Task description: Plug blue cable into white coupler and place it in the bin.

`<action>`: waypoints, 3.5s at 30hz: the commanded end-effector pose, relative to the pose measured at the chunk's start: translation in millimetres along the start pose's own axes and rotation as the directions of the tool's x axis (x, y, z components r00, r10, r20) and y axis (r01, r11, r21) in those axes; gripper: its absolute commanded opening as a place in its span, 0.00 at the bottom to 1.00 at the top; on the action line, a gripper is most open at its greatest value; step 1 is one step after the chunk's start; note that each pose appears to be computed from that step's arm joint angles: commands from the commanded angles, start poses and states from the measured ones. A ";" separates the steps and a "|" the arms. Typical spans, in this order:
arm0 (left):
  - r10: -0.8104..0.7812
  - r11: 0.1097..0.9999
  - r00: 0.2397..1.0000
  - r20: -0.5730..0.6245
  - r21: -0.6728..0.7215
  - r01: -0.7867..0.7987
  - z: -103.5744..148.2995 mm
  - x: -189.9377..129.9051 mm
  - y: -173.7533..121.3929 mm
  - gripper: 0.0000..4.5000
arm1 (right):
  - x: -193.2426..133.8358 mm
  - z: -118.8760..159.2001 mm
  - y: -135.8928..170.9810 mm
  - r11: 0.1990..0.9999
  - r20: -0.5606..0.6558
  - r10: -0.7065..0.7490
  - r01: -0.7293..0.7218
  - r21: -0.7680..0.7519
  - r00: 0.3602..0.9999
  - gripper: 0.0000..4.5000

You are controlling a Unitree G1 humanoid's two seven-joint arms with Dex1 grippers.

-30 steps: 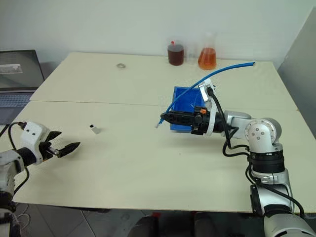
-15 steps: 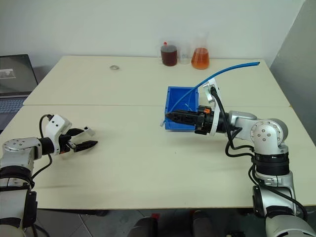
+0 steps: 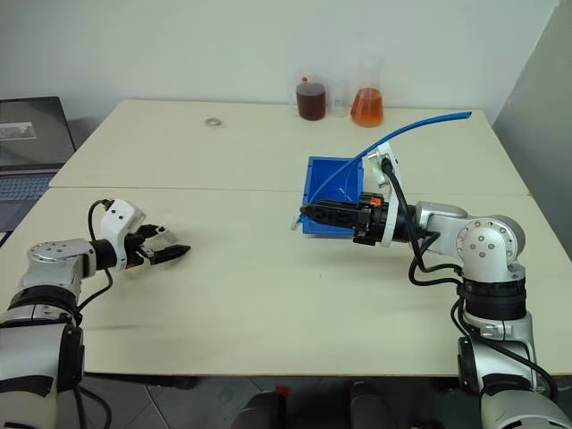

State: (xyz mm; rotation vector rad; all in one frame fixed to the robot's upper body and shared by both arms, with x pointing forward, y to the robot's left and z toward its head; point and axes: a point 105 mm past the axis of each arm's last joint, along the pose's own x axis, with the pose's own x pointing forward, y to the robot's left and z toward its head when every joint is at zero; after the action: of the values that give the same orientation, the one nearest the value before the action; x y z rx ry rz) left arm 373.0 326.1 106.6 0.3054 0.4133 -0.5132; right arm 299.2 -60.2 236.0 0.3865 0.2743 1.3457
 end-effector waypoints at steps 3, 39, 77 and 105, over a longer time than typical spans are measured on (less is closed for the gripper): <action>-0.003 1.000 1.000 -0.018 0.000 0.003 -0.7 -7.9 4.2 0.81 | -4.5 7.4 9.6 0.999 0.033 0.017 -0.015 -0.038 0.999 0.02; -0.638 0.751 0.761 0.115 0.313 0.582 71.0 9.5 -159.2 0.17 | -5.7 2.7 5.9 0.997 0.027 -0.017 0.019 -0.074 0.999 0.02; -0.756 0.476 0.608 -0.243 0.435 0.765 11.2 51.3 -203.4 0.17 | 54.8 -90.7 -29.7 0.758 -0.239 -0.136 -0.055 -0.650 0.961 0.02; -0.730 0.516 0.641 -0.238 0.424 0.745 10.2 52.5 -193.8 0.17 | 65.7 -98.4 -15.3 0.837 -0.279 -0.063 -0.101 -0.537 0.958 0.02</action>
State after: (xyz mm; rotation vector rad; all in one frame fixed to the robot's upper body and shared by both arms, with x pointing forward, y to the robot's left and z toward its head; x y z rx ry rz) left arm 310.9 124.3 72.4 0.6216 0.3232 -1.5657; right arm 289.1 10.2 131.7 -0.2921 0.1622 1.4216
